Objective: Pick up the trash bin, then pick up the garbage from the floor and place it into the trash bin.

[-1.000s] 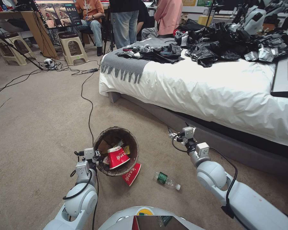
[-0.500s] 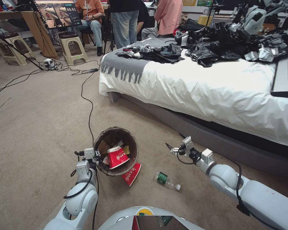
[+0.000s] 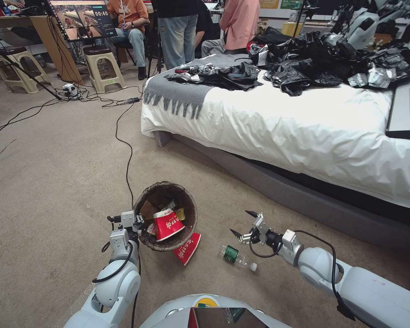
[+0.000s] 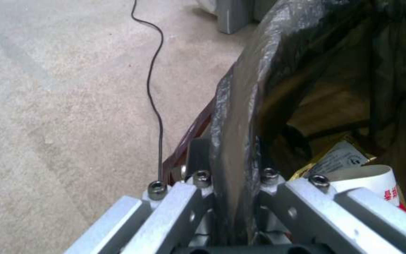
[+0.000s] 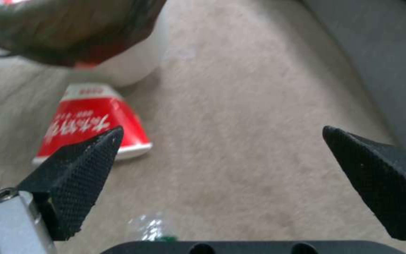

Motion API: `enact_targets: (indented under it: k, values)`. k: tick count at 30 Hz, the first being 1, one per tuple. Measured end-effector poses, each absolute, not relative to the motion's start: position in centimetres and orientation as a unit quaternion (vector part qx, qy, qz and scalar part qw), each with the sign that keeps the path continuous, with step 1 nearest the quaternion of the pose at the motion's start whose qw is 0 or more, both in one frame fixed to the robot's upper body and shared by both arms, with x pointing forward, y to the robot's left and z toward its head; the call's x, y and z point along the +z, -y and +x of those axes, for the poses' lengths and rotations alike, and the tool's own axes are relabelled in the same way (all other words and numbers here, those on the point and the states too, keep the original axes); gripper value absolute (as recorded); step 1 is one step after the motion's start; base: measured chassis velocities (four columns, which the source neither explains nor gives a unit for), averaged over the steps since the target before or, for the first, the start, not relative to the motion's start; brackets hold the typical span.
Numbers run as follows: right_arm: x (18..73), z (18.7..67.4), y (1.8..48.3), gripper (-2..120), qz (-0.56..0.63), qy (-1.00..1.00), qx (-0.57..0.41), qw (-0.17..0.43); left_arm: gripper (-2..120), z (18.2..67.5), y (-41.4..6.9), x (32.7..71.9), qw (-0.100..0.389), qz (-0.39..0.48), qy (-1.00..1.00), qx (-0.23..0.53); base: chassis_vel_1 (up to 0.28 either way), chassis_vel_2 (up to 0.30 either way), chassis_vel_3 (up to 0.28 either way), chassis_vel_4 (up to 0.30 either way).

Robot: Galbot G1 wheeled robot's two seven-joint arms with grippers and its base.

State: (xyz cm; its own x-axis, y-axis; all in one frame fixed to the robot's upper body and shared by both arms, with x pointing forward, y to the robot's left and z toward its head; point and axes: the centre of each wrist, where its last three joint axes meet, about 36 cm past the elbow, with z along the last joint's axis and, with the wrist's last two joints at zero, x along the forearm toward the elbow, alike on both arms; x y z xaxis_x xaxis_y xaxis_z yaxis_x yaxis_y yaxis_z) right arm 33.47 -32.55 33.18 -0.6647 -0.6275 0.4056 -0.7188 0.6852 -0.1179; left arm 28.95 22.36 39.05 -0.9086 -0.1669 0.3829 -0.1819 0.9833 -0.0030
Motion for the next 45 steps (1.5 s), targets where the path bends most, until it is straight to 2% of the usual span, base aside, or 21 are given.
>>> enact_targets:
  k: [11, 45]
  values:
    - [28.6, 33.0, 31.7, 100, 0.396, 0.885, 0.144, 0.198, 0, 29.1, -22.3, 39.0, 0.193, 0.089, 0.977, 0.021, 0.000, 0.000, 0.000, 0.000]
    - [20.9, 31.2, 30.4, 100, 0.388, 0.874, 0.150, 0.252, 0, 29.3, -22.2, 39.0, 0.192, 0.089, 0.977, 0.024, 0.000, 0.000, 0.000, 0.000]
